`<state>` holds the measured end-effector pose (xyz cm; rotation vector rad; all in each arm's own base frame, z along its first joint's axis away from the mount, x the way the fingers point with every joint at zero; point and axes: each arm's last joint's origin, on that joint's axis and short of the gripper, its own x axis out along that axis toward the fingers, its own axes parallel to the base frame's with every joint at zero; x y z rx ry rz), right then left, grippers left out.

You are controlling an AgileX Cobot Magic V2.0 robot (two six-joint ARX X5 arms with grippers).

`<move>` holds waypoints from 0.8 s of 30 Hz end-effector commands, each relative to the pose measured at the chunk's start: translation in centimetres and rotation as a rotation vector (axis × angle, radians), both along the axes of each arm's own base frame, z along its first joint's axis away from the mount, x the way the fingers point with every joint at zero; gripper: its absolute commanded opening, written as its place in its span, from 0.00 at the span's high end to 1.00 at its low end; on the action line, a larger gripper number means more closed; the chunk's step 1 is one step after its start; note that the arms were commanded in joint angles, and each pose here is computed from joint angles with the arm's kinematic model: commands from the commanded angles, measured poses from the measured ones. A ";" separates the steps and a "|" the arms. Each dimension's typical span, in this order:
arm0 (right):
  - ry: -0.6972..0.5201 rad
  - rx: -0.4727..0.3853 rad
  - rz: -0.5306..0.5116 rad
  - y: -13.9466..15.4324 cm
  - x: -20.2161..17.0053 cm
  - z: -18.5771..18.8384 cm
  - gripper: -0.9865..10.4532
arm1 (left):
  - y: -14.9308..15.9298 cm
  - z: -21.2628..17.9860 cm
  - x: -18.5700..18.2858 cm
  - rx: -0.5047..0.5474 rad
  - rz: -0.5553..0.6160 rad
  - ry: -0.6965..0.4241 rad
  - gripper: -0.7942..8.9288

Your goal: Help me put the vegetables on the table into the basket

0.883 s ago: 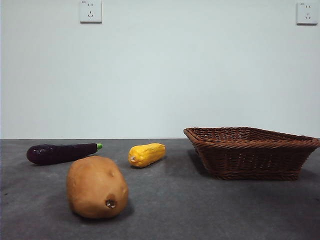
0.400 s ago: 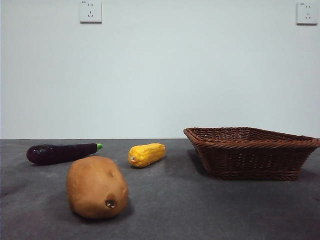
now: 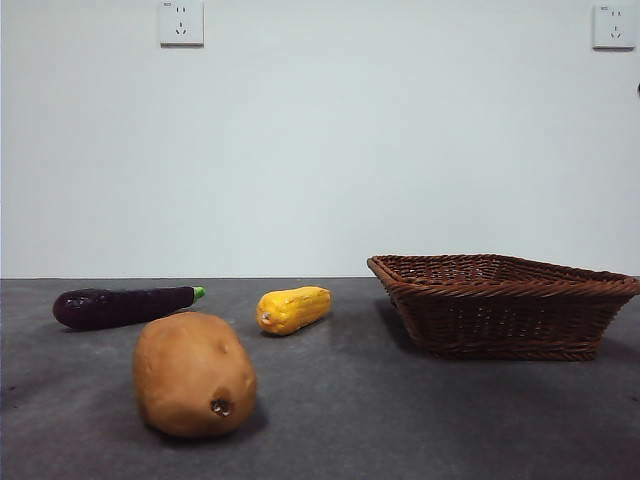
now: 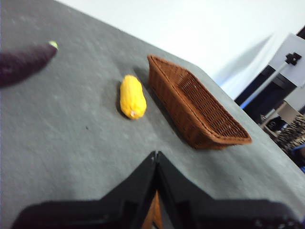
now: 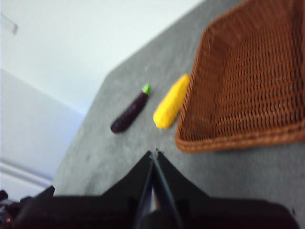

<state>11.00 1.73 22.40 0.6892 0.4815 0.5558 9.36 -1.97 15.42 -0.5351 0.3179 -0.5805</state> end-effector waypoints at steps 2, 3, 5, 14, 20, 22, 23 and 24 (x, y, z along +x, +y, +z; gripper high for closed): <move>0.032 -0.056 0.043 0.0 0.9 0.6 0.92 | -0.1 0.6 0.1 -0.020 -0.043 0.021 0.92; 0.042 -0.076 0.053 0.0 1.2 0.8 0.92 | -0.2 0.9 0.1 -0.021 -0.053 0.026 0.92; 0.056 -0.122 0.073 0.0 1.6 1.3 0.92 | -0.2 1.6 0.3 -0.020 -0.064 0.035 0.92; 0.194 -0.324 0.120 -0.2 4.1 3.9 0.91 | -0.5 4.9 2.7 -0.028 -0.154 0.163 0.92; 0.308 -0.404 0.087 -0.4 7.0 5.1 0.91 | -0.9 6.9 7.0 0.033 -0.206 0.451 0.92; 0.323 -0.403 0.090 -0.4 7.8 5.3 0.80 | -1.2 7.5 8.5 0.080 -0.243 0.494 0.92; 0.330 -0.403 0.091 -0.4 8.3 5.3 0.67 | -1.3 7.8 9.2 0.092 -0.255 0.509 0.92; 0.339 -0.403 0.094 -0.4 8.8 5.3 0.54 | -1.3 8.2 9.9 0.101 -0.262 0.514 0.92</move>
